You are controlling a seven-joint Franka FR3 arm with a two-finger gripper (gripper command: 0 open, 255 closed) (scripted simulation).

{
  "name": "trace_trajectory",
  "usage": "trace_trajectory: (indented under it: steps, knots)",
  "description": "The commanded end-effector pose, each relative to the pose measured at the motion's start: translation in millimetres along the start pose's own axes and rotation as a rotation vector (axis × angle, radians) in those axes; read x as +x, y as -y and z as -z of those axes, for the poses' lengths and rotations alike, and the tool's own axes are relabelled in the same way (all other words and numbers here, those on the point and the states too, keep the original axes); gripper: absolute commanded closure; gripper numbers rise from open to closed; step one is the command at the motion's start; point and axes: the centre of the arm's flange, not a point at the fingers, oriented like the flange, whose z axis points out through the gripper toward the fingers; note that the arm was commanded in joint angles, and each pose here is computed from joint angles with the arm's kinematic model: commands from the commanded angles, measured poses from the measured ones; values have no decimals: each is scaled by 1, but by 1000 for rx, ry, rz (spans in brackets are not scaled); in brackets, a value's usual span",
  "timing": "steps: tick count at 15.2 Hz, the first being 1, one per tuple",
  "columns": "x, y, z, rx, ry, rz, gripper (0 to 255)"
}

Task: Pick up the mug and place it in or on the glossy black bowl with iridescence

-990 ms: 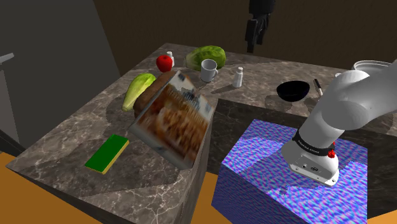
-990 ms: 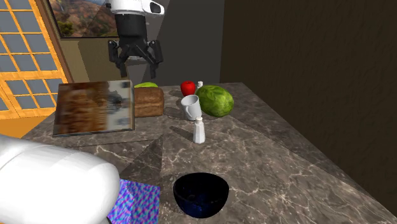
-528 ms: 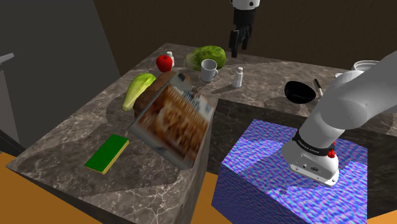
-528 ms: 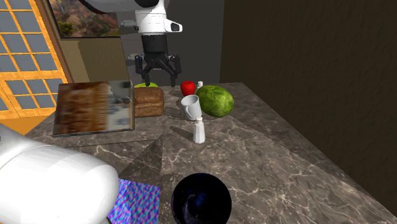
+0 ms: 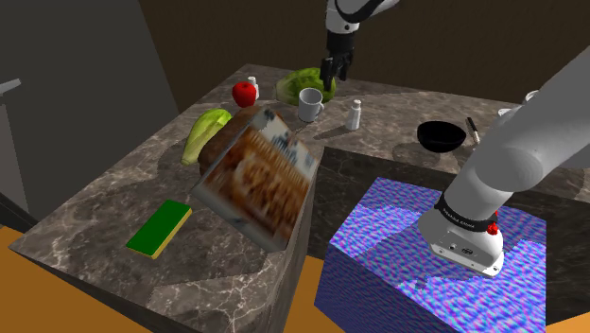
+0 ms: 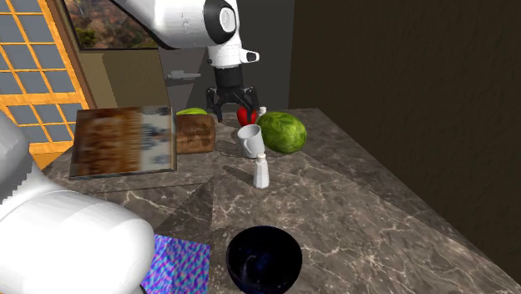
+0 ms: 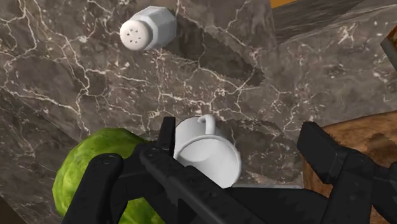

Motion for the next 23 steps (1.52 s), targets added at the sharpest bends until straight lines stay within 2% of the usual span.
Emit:
trace_trajectory:
  steps: [1,8,16,23]
  knots:
    - [21,-11,-10,-7,-17,-9,0]
    - [87,-43,-53,-30,-69,-40,0]
    - [92,-46,-94,-31,-71,-41,0]
    - [92,-46,-94,-31,-71,-41,0]
